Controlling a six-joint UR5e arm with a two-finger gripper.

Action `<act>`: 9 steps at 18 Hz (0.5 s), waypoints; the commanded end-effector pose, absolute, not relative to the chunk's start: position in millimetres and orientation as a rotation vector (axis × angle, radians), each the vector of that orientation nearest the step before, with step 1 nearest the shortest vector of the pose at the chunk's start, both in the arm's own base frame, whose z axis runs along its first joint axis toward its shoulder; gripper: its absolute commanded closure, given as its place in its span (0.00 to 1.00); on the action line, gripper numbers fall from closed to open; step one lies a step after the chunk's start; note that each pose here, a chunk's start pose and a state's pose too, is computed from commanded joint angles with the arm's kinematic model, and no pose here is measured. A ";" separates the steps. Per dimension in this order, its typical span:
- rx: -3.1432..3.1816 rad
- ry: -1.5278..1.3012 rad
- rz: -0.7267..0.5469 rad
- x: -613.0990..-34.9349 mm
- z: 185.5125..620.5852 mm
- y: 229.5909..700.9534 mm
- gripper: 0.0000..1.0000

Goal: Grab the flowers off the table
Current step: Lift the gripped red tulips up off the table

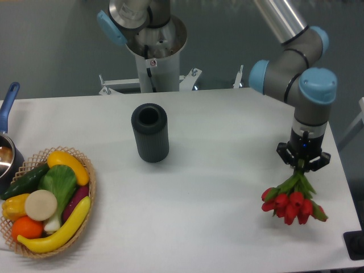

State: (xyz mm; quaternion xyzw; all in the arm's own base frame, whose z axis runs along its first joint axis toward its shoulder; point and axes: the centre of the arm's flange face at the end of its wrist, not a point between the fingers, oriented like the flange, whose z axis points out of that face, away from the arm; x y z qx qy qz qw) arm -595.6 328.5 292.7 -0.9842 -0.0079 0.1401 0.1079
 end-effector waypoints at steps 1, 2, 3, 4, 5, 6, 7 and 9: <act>-2.924 -0.033 0.413 -597.4 298.6 325.3 1.00; -2.954 -0.040 0.409 -598.9 306.2 322.0 0.97; -2.969 -0.048 0.393 -602.4 314.8 322.0 0.96; -2.971 -0.048 0.386 -604.2 319.2 322.5 0.97; -2.976 -0.044 0.376 -605.2 321.3 323.7 0.97; -2.978 -0.045 0.372 -605.1 322.9 323.7 0.97; -2.977 -0.045 0.374 -605.4 325.0 323.8 0.97; -2.989 -0.033 0.357 -603.6 329.6 322.8 0.96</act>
